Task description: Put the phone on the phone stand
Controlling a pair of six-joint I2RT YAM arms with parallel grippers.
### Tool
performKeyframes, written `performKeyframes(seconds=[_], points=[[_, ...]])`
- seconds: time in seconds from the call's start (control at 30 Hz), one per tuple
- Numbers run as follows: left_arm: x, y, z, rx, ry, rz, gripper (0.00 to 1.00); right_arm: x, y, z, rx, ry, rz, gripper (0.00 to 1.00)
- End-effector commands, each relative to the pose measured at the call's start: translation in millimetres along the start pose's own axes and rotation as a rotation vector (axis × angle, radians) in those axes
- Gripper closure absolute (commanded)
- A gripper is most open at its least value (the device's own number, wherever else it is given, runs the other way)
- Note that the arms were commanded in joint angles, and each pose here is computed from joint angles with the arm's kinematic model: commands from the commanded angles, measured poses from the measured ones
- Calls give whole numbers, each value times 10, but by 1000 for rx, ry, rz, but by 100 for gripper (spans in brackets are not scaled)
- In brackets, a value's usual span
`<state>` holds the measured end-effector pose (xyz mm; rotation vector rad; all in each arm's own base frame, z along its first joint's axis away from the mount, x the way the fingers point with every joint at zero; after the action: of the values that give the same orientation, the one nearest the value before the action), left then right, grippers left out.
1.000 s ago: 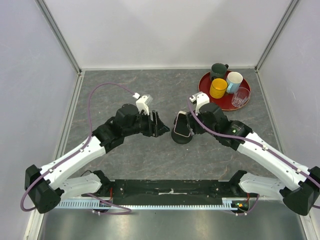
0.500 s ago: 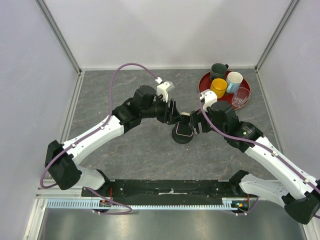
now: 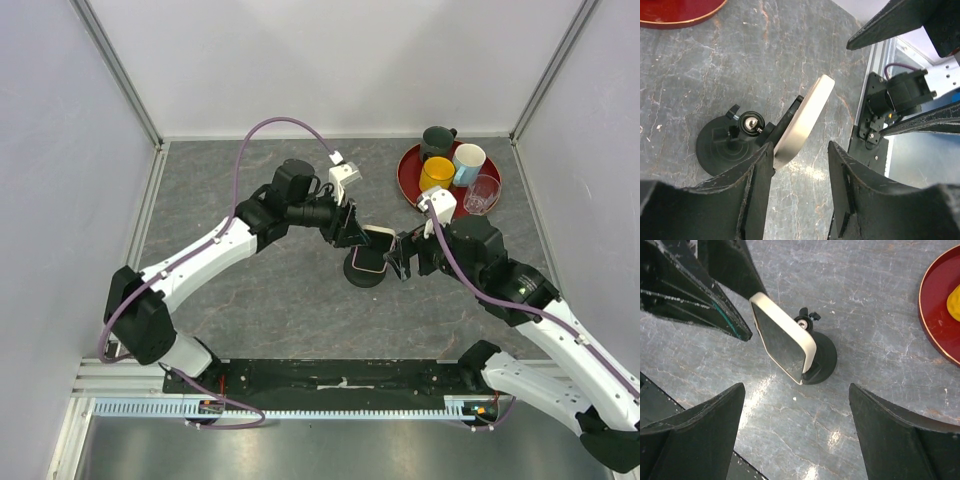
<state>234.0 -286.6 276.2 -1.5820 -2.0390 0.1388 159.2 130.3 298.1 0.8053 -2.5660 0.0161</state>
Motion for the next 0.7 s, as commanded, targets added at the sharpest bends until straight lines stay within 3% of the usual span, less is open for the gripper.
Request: performKeyframes(seconds=[0.0, 0.2, 0.4, 0.67], points=[[-28, 12, -200, -165, -1, 103, 45, 63, 0, 83, 20, 22, -23, 8], [-11, 55, -319, -235, 28, 134, 43, 139, -8, 91, 37, 20, -25, 7], [-107, 58, -259, -256, 62, 255, 51, 214, 11, 78, 42, 8, -51, 7], [-162, 64, -201, -290, 53, 311, 53, 270, 34, 65, 53, -6, -77, 6]])
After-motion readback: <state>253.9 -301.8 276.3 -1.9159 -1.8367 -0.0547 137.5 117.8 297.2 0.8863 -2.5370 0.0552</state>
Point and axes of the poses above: each gripper's point midway between its finger pads, its own x axis back along the fingers, its own y axis along the line the jaws close on, z = x × y, the point moved 8 cm from there along x, back along the fingers
